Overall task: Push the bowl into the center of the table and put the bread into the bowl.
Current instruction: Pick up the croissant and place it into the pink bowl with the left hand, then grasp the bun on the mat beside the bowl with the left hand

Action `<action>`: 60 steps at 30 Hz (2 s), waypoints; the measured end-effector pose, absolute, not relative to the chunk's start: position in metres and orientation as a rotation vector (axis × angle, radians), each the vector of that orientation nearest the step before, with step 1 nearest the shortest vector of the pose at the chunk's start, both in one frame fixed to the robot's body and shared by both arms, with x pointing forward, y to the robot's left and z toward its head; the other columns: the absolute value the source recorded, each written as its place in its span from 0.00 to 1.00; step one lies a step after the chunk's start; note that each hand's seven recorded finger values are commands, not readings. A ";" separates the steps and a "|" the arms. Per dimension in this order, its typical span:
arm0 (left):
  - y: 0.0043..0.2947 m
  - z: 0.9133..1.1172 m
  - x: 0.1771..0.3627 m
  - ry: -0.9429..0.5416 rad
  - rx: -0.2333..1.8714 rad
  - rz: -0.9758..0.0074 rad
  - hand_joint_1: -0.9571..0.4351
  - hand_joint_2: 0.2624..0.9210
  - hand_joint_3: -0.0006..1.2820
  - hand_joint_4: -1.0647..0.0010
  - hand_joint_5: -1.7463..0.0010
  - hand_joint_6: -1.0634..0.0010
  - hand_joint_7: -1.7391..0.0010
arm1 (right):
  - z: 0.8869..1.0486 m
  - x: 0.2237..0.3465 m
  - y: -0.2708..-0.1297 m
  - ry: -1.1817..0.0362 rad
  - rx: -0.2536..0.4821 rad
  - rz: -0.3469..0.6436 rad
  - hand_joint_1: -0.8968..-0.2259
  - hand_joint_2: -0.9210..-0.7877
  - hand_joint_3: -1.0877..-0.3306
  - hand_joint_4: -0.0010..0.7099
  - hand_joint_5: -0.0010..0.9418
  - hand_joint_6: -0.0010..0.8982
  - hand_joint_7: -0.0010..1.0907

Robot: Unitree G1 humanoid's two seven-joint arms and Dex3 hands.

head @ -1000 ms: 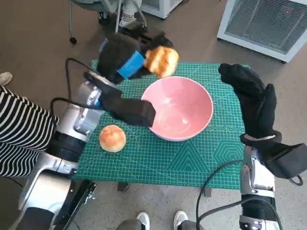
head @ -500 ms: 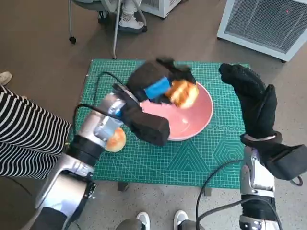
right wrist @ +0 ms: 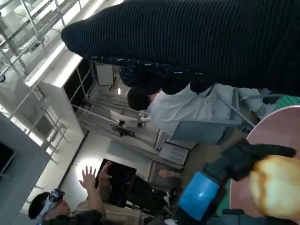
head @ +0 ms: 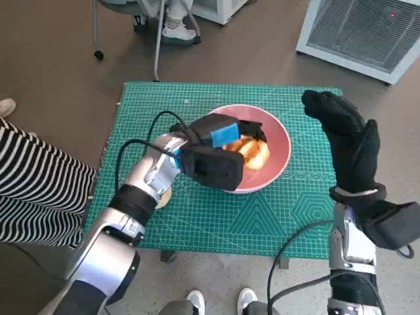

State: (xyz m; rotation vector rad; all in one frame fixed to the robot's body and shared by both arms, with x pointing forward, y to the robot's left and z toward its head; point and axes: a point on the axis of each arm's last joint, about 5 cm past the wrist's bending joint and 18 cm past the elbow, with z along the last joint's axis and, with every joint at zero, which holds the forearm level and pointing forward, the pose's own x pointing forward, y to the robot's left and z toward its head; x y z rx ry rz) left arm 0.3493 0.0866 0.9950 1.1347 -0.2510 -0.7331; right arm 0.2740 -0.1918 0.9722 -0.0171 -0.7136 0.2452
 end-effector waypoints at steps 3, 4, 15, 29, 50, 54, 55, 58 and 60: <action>0.088 0.996 0.349 -0.256 1.147 -0.735 0.51 0.79 0.00 0.89 1.00 0.76 0.94 | 0.972 0.274 -0.192 -0.715 -0.016 0.245 0.14 0.00 0.46 0.27 0.00 0.09 0.45; 0.089 0.996 0.349 -0.260 1.149 -0.735 0.51 0.79 0.00 0.89 1.00 0.76 0.95 | 0.973 0.274 -0.191 -0.715 -0.016 0.245 0.14 0.00 0.46 0.27 0.00 0.09 0.45; 0.115 1.019 0.349 -0.379 1.121 -0.728 0.48 0.73 0.00 0.93 1.00 0.78 0.97 | 0.973 0.274 -0.189 -0.719 -0.007 0.238 0.14 0.00 0.46 0.27 0.00 0.09 0.45; 0.201 1.045 0.323 -0.485 1.030 -0.609 0.46 0.74 0.00 0.95 1.00 0.78 0.98 | 0.971 0.273 -0.187 -0.716 0.003 0.236 0.15 0.00 0.46 0.27 0.00 0.09 0.45; 0.262 1.039 0.265 -0.331 1.150 -0.581 0.53 0.65 0.00 0.88 0.99 0.73 0.98 | 0.972 0.273 -0.186 -0.714 0.007 0.239 0.16 0.00 0.46 0.27 0.00 0.09 0.45; 0.264 1.036 0.260 -0.291 1.165 -0.599 0.53 0.65 0.00 0.87 0.99 0.72 0.98 | 0.972 0.273 -0.186 -0.712 0.009 0.239 0.15 0.00 0.46 0.28 0.01 0.09 0.45; 0.264 1.035 0.259 -0.285 1.167 -0.602 0.54 0.65 0.00 0.87 0.99 0.72 0.98 | 0.972 0.273 -0.186 -0.711 0.009 0.240 0.15 0.00 0.46 0.28 0.01 0.09 0.45; 0.264 1.033 0.257 -0.264 1.172 -0.608 0.54 0.65 0.01 0.87 1.00 0.72 0.98 | 0.971 0.274 -0.186 -0.709 0.009 0.242 0.15 0.00 0.46 0.28 0.00 0.09 0.45; 0.264 1.032 0.257 -0.248 1.171 -0.611 0.54 0.66 0.01 0.87 1.00 0.72 0.99 | 0.972 0.274 -0.186 -0.709 0.009 0.244 0.15 0.00 0.46 0.28 0.00 0.09 0.45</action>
